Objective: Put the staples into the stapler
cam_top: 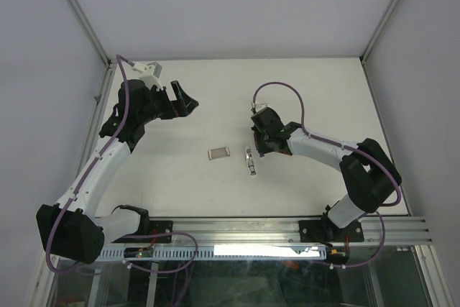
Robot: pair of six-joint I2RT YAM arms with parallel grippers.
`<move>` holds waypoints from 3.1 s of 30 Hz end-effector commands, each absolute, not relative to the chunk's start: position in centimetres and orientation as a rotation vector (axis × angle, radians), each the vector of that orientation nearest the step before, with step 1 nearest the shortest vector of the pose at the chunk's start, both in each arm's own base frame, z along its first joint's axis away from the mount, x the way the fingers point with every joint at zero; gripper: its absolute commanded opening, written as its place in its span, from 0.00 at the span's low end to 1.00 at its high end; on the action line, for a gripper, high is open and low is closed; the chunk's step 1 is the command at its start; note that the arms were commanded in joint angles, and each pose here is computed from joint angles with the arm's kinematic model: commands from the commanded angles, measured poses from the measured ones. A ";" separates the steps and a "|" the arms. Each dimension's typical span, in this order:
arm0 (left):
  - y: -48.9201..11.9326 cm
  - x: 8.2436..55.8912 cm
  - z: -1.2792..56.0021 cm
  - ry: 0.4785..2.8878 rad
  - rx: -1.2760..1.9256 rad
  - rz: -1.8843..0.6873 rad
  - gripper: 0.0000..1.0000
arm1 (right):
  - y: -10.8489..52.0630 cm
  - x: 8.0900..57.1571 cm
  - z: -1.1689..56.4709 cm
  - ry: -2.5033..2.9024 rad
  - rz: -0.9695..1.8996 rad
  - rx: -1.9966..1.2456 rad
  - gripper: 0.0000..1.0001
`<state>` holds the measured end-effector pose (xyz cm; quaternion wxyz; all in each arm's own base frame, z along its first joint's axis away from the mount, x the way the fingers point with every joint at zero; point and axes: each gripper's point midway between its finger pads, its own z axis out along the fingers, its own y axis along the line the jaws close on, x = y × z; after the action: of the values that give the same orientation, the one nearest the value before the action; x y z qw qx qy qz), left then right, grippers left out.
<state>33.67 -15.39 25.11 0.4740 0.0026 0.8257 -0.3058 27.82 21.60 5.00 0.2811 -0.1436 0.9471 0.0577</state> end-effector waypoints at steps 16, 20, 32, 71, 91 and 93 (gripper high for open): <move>-15.2 33.7 26.7 1.960 0.038 -0.757 0.99 | 21.7 27.8 4.6 2.528 0.182 -0.353 0.12; -15.3 33.6 26.7 1.959 0.042 -0.760 0.99 | 22.1 28.1 7.0 2.487 0.224 -0.341 0.12; -24.3 30.3 25.0 1.938 0.202 -0.999 0.99 | 21.4 27.3 12.6 2.354 0.427 -0.236 0.37; -38.2 27.1 13.2 2.044 0.520 -1.263 0.98 | 25.6 17.6 3.6 2.358 0.914 -0.270 0.29; -38.6 22.2 14.8 1.922 0.683 -1.362 0.99 | 24.4 18.1 1.9 2.392 0.827 -0.186 0.22; -38.7 22.0 14.6 1.926 0.688 -1.360 0.99 | 24.3 18.1 1.8 2.393 0.819 -0.183 0.21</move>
<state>24.21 -36.78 10.24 0.3078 0.2095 0.8004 -0.4698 17.33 24.70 2.21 0.2814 -0.0832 0.8991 0.3248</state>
